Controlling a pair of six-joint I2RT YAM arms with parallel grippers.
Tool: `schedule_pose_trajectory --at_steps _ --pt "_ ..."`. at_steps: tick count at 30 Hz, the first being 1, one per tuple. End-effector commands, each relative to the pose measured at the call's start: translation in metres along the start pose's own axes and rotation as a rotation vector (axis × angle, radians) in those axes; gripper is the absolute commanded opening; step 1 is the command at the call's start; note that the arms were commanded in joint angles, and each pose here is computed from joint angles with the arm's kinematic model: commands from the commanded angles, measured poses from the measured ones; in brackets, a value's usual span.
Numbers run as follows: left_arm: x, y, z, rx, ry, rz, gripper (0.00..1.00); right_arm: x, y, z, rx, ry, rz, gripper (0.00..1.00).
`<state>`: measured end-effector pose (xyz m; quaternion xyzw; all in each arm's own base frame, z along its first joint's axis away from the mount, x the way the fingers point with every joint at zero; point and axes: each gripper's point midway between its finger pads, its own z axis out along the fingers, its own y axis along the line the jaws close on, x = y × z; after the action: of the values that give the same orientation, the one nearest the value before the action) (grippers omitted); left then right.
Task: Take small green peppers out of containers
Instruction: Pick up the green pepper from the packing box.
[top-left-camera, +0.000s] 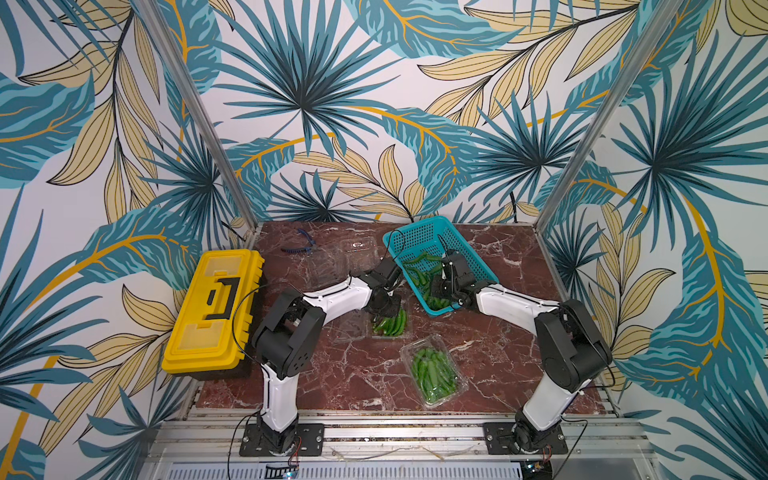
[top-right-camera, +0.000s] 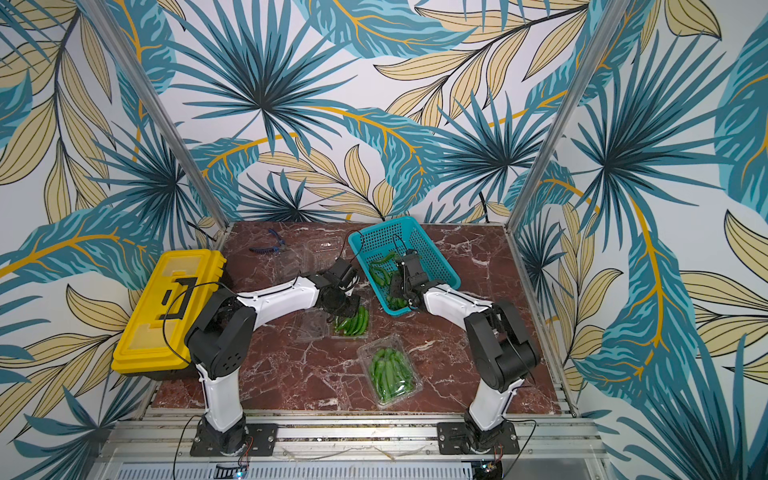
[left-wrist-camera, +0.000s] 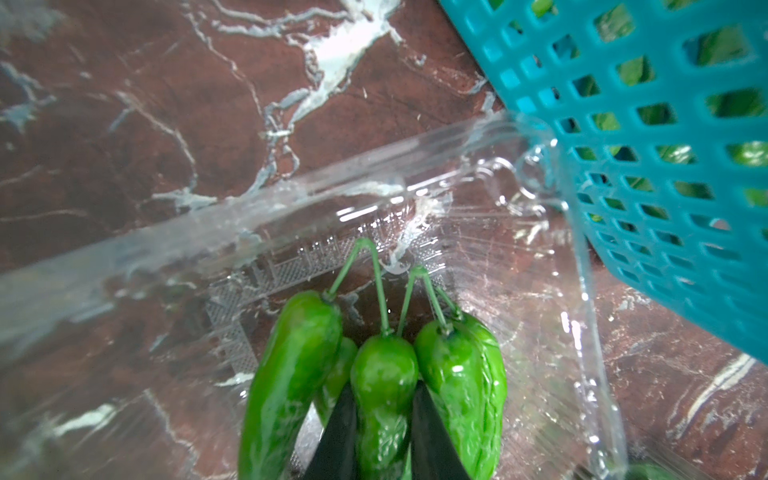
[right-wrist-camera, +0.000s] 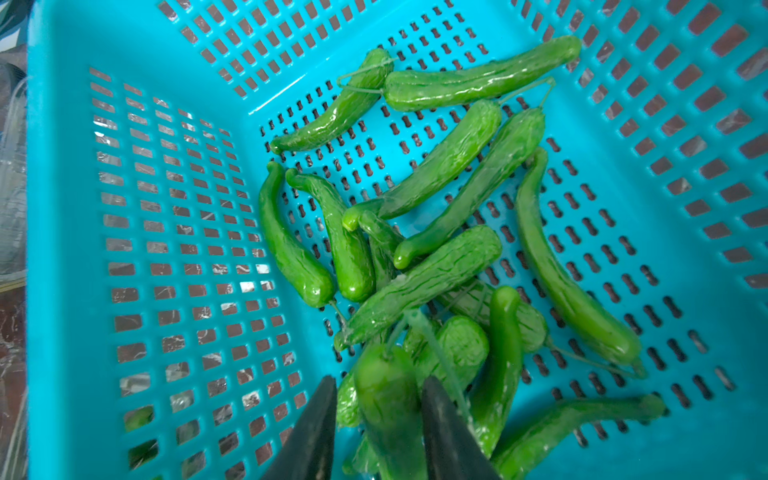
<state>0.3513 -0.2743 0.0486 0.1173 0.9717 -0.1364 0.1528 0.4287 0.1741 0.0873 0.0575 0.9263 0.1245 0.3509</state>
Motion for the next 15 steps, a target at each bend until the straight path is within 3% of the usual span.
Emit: schedule_pose_trajectory --at_steps 1,7,15 --pt "-0.025 -0.014 -0.038 -0.023 -0.122 0.069 0.00 0.000 0.002 -0.007 -0.013 -0.009 0.008 0.36" --pt "-0.055 -0.035 -0.102 -0.101 -0.384 0.203 0.00 0.000 0.000 -0.007 -0.007 -0.021 0.026 0.36" --pt "-0.073 -0.058 -0.167 0.047 -0.616 0.213 0.00 0.002 -0.018 -0.012 0.068 -0.054 0.052 0.36"
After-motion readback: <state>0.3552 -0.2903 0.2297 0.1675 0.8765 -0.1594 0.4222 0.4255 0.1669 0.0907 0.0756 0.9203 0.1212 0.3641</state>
